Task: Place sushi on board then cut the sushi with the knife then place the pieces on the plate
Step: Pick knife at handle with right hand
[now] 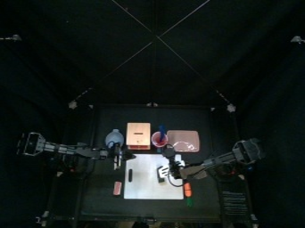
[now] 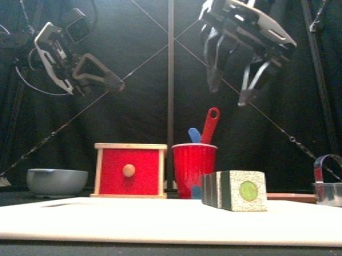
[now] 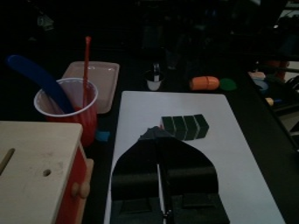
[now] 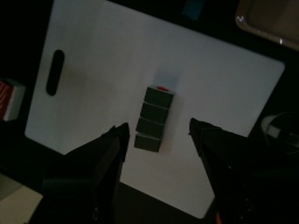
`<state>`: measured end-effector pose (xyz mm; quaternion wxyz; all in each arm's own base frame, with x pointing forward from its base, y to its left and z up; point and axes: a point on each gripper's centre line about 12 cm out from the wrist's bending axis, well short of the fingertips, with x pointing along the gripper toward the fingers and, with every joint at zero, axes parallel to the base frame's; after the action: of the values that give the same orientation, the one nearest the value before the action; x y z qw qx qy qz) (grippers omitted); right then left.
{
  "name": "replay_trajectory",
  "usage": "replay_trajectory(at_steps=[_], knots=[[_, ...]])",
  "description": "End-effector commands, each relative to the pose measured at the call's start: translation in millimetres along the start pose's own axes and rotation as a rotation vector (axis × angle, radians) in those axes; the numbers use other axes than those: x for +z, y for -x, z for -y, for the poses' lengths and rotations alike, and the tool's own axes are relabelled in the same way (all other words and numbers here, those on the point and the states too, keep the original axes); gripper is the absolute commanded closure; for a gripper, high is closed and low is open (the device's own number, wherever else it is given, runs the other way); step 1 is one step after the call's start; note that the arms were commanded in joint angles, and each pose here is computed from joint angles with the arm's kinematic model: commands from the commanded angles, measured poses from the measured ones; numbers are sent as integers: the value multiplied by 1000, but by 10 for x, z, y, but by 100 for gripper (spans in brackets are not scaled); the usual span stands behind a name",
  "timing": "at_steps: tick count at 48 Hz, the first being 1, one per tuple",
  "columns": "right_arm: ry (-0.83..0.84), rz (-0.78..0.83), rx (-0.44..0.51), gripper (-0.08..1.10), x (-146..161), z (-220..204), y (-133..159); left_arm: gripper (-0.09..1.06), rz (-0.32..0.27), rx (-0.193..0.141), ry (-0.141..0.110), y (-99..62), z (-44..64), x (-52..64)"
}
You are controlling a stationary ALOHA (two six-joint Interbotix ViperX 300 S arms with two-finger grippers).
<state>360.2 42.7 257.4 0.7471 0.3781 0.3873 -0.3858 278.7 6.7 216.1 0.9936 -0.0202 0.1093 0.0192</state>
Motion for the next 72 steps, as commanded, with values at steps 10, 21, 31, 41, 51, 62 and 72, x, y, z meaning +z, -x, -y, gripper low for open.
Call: replay_trajectory(at_steps=[10, 21, 31, 41, 51, 62, 72], knots=[[184, 112, 150, 13, 725, 314, 738, 98, 23, 3, 4, -1, -7, 67], [401, 131, 147, 13, 1181, 565, 855, 98, 23, 4, 3, -1, -11, 67], [578, 103, 157, 14, 1453, 624, 788, 98, 27, 12, 7, -5, -33, 80], [743, 8, 149, 14, 1569, 605, 593, 98, 29, 40, 39, -6, -88, 87], [910, -113, 87, 14, 1633, 545, 345, 98, 29, 68, 73, -2, -145, 81], [1005, -172, 74, 14, 1642, 410, 139, 98, 27, 76, 91, -4, -155, 77], [1058, -253, 50, 14, 1605, 300, -124, 98, 26, 76, 91, 2, -155, 69]])
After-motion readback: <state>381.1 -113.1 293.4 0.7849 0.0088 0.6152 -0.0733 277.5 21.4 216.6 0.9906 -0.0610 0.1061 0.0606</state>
